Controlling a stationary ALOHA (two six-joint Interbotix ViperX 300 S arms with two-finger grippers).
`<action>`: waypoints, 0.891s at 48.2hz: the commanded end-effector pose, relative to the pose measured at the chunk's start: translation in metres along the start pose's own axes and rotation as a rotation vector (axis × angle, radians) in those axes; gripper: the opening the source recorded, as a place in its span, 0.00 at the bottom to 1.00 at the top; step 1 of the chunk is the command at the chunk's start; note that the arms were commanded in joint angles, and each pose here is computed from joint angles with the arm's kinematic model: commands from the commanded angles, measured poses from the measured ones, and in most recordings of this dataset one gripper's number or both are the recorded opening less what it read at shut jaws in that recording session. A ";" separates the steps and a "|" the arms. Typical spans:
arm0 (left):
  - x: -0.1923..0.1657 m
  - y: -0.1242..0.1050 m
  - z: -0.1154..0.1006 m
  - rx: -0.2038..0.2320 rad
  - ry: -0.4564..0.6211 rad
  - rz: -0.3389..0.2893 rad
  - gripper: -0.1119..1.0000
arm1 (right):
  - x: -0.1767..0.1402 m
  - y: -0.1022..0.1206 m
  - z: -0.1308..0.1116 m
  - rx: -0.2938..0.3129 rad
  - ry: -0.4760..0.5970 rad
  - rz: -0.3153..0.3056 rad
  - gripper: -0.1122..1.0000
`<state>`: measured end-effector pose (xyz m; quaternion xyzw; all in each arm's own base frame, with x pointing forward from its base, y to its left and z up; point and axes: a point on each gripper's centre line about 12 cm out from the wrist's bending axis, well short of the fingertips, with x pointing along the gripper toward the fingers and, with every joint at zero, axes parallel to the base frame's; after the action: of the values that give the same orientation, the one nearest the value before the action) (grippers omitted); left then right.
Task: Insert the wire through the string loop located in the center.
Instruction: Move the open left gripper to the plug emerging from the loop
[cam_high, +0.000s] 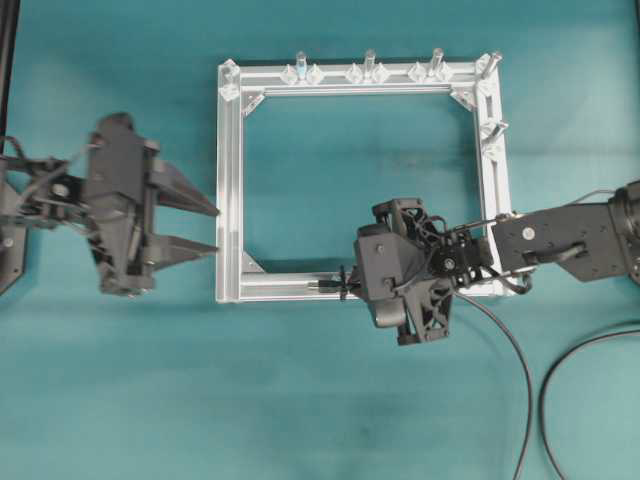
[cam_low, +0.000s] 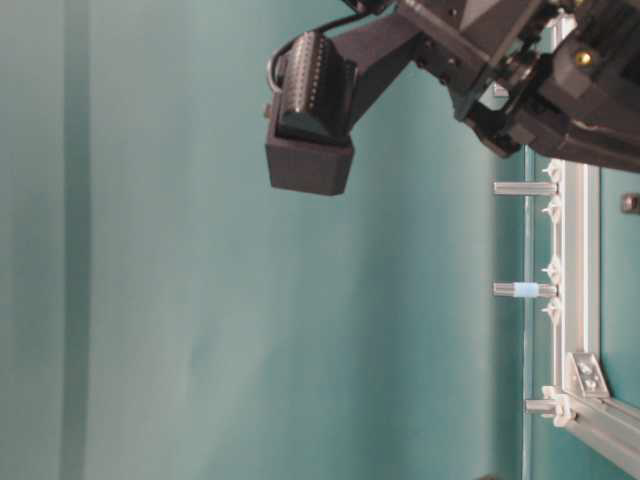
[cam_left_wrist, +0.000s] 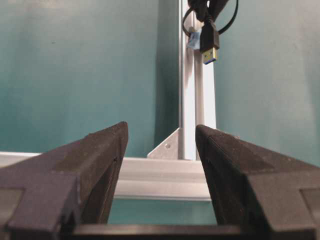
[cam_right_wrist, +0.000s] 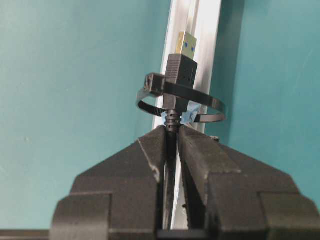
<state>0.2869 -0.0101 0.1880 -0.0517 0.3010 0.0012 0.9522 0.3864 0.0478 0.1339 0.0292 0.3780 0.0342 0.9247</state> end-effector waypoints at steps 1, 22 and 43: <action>0.011 -0.004 0.011 0.014 -0.004 -0.008 0.63 | -0.004 0.002 0.014 -0.005 -0.044 0.006 0.19; 0.060 -0.016 0.038 0.030 0.027 -0.024 0.63 | -0.004 0.002 0.014 -0.005 -0.054 0.010 0.19; 0.096 -0.028 0.034 0.051 0.287 -0.026 0.63 | -0.003 0.002 0.012 -0.005 -0.050 0.010 0.19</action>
<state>0.3773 -0.0354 0.1544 -0.0338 0.4297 -0.0232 0.9020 0.3876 0.0483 0.1352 0.0303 0.3711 0.0360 0.9274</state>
